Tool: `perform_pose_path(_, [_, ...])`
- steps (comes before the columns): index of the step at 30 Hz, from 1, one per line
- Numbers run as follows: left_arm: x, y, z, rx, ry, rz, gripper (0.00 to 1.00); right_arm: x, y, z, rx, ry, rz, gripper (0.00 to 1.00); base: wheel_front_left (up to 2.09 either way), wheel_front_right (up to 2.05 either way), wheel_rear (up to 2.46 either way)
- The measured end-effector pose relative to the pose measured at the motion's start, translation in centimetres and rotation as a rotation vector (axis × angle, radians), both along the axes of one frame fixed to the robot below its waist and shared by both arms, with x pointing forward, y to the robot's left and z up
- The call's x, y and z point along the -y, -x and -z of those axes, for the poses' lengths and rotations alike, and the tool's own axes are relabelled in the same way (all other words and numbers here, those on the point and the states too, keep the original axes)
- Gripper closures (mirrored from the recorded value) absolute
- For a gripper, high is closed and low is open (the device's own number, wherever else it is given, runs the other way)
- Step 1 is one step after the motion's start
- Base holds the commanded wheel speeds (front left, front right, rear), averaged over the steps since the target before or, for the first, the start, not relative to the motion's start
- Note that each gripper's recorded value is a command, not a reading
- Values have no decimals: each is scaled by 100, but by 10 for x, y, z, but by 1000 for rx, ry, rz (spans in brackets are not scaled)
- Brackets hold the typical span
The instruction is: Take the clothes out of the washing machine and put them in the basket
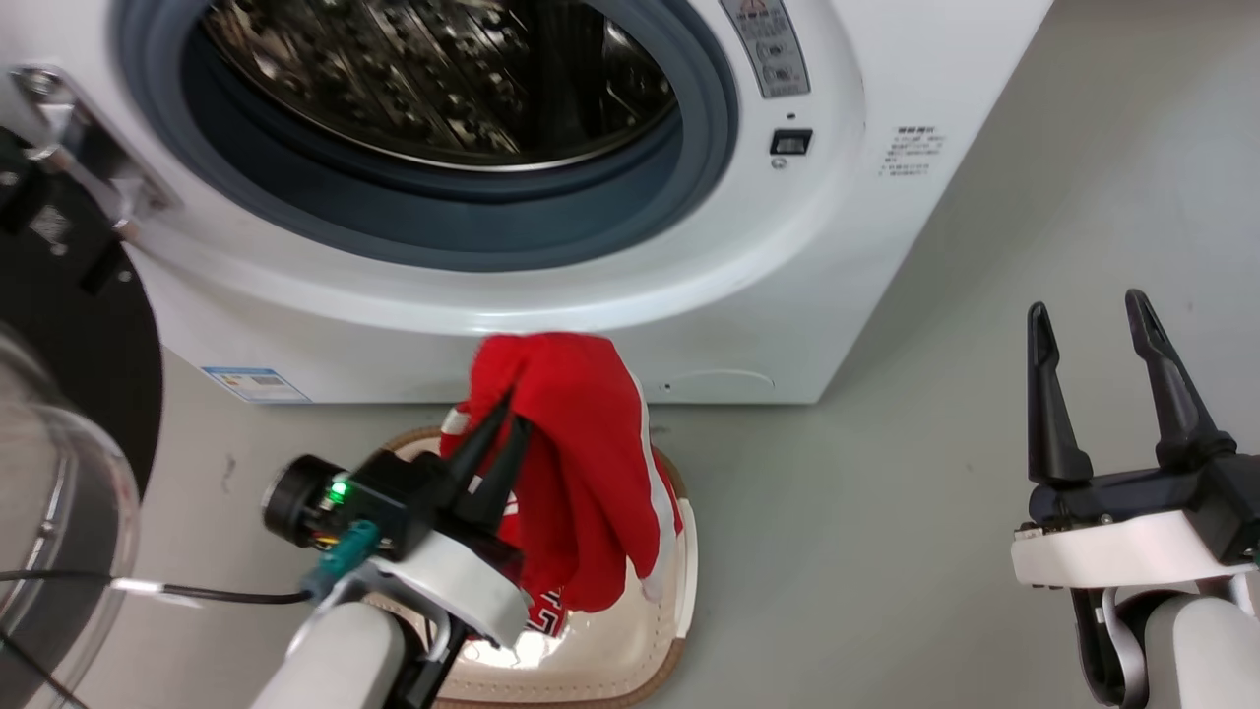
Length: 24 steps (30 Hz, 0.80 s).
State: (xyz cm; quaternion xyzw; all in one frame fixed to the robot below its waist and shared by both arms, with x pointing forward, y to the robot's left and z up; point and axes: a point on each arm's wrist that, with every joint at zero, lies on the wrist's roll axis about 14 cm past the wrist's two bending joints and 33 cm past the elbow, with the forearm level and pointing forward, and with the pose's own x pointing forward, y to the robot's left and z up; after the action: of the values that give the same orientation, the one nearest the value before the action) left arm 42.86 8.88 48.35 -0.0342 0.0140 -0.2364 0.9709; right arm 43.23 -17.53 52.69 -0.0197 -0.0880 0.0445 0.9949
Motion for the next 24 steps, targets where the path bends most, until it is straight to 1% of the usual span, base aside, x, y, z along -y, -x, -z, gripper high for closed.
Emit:
perform_pose_path(5, [20, -1, 46, -106, -54, 83, 100, 6, -9, 9, -16, 7, 15, 0, 0, 0, 0])
perform_pose_path(11, [27, -14, 102, -226, -101, 126, 100, 20, -20, 27, -54, 4, 53, 0, 0, 0, 0])
perform_pose_path(16, [32, -22, 154, -323, -151, 180, 100, 34, -26, 53, -114, 0, 89, 0, 0, 0, 0])
perform_pose_path(20, [44, -24, 194, -388, -197, 249, 100, 41, -33, 70, -147, -6, 107, 0, 0, 0, 0])
perform_pose_path(24, [47, -19, 238, -469, -259, 305, 100, 47, -37, 91, -193, -1, 120, 0, 0, 0, 0])
